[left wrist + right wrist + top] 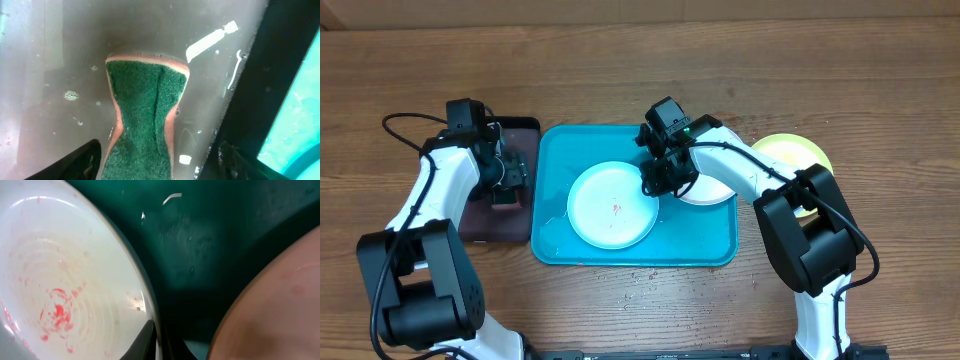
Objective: Clean dirty plates on tray and stack at the side
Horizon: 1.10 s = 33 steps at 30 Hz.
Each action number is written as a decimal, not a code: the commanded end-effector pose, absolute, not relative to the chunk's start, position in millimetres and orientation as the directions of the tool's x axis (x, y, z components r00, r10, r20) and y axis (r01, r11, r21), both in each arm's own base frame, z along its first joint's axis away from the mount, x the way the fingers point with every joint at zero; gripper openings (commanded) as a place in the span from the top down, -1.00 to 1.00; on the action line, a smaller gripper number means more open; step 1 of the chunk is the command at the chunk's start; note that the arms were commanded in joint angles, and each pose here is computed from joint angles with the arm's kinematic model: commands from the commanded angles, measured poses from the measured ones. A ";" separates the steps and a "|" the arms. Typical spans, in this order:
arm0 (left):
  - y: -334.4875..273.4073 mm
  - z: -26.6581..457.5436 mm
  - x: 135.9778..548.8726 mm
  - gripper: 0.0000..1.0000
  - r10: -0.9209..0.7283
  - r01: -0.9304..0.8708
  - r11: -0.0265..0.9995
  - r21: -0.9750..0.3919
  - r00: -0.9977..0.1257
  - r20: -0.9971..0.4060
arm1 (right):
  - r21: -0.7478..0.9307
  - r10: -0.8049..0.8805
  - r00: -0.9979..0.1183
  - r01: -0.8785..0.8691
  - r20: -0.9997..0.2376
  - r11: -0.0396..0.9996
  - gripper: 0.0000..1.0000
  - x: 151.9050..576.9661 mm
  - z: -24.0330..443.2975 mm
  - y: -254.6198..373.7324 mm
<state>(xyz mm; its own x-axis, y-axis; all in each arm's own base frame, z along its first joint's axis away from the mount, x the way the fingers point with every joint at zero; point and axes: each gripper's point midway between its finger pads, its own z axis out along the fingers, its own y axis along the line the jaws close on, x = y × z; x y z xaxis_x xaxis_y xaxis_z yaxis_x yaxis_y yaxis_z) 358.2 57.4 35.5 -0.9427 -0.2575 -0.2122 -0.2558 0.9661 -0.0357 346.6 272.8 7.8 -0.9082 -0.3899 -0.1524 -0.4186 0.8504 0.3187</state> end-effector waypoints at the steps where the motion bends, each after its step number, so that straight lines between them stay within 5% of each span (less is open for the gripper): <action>1: 57.3 25.1 361.1 -0.48 -0.265 -0.261 0.964 -0.045 -0.946 -0.188 | 0.256 -0.394 -0.894 -0.440 -0.214 0.861 0.85 358.9 16.6 267.0; 6: 57.8 12.5 360.9 -0.24 -0.265 -0.262 0.964 -0.039 -0.950 -0.165 | 0.249 -0.409 -0.878 -0.466 -0.247 0.849 0.85 364.8 18.3 269.9; 10: 59.9 7.7 365.7 0.43 -0.264 -0.263 0.964 -0.033 -0.948 -0.177 | 0.246 -0.418 -0.873 -0.475 -0.250 0.845 0.85 364.9 18.3 270.0; 12: 60.7 8.7 368.6 0.92 -0.264 -0.263 0.964 -0.033 -0.946 -0.188 | 0.246 -0.418 -0.873 -0.475 -0.250 0.845 0.85 364.9 18.3 270.0; 28: 63.5 33.3 367.8 0.92 -0.247 -0.246 0.969 -0.029 -0.952 -0.180 | 0.229 -0.445 -0.854 -0.506 -0.271 0.831 0.89 368.1 18.8 270.3; 33: 65.8 52.0 373.1 0.92 -0.284 -0.262 0.958 -0.119 -0.928 -0.240 | 0.228 -0.445 -0.845 -0.515 -0.297 0.826 0.92 373.4 20.7 273.5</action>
<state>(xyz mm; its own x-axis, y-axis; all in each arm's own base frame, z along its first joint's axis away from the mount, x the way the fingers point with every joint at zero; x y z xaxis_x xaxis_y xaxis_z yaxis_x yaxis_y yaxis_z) 360.7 61.8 24.2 -0.9492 -0.2760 -0.1511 -0.2716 0.9611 -0.0492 366.3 276.2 10.7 -0.8634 -0.4363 -0.2535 -0.4959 0.8264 0.2667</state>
